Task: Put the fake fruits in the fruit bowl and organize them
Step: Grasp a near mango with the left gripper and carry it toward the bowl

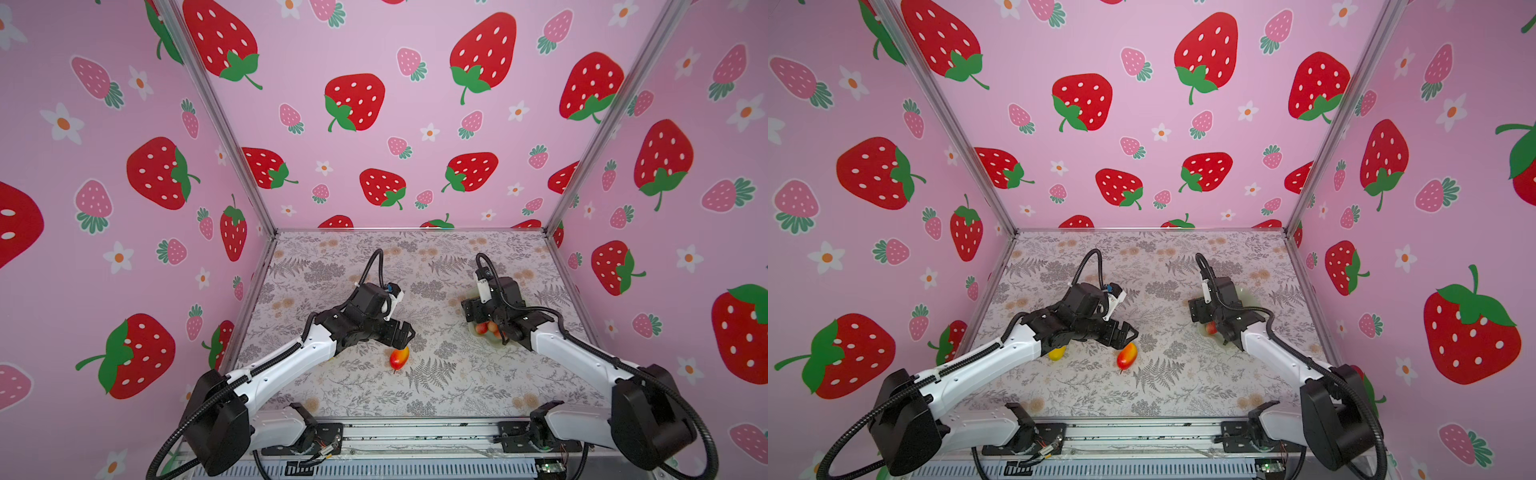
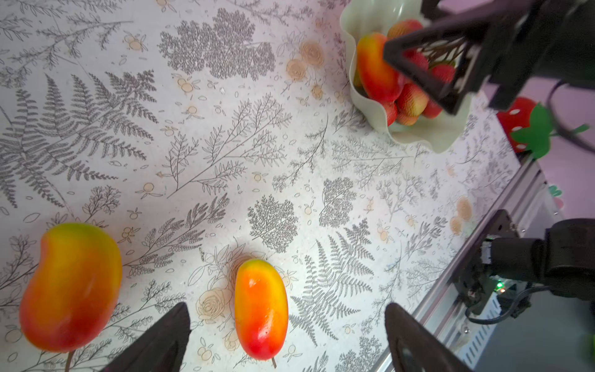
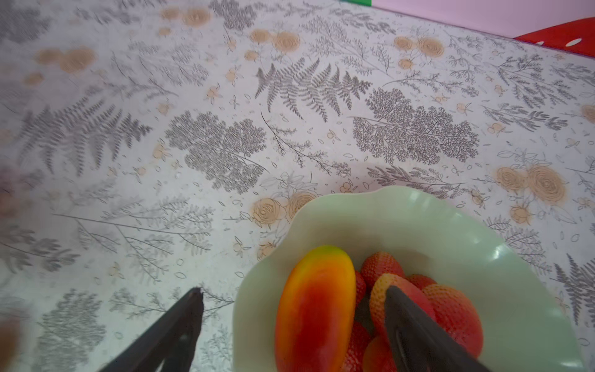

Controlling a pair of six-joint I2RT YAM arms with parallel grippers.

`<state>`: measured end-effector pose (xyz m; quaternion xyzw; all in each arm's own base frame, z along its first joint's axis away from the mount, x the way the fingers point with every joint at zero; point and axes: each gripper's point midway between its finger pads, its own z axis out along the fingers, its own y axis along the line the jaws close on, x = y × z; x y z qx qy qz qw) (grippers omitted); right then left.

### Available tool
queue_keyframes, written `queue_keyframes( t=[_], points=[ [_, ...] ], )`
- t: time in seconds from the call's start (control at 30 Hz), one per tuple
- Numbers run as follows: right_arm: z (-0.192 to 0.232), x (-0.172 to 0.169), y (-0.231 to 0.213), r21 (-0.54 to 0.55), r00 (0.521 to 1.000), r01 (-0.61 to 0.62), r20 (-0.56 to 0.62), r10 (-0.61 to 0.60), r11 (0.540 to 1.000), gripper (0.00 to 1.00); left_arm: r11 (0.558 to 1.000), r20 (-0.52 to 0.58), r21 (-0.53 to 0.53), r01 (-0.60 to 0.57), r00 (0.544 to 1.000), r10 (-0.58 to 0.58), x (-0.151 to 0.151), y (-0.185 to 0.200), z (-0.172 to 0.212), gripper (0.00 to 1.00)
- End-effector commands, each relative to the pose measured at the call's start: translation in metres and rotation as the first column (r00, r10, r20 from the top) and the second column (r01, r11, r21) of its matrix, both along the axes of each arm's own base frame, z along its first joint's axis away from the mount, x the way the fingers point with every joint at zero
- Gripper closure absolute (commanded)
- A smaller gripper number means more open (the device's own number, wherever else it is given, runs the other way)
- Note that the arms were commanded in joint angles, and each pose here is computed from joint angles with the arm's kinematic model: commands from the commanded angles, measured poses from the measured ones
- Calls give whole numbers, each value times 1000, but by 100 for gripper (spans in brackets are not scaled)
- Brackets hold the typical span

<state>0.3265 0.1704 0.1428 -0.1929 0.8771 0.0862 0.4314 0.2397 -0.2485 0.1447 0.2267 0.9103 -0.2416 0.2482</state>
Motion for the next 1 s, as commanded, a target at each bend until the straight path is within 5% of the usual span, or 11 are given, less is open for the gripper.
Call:
queue_keyframes(
  t=[0.0, 0.4, 0.83, 0.97],
  points=[
    [29, -18, 15, 70, 992, -114, 58, 110, 991, 1, 986, -47, 160, -44, 998, 52, -13, 23, -31, 8],
    [39, -92, 40, 317, 942, -328, 35, 334, 890, 1, 948, -93, 313, 52, 995, -24, -30, 2, -85, 19],
    [41, -99, 16, 372, 982, -183, 21, 189, 910, 1, 908, -74, 418, 27, 997, 4, -24, 6, -113, 35],
    [36, -93, 4, 362, 995, -75, -31, 93, 929, 1, 912, -82, 406, 59, 996, -27, -25, 0, -115, 50]
  ],
)
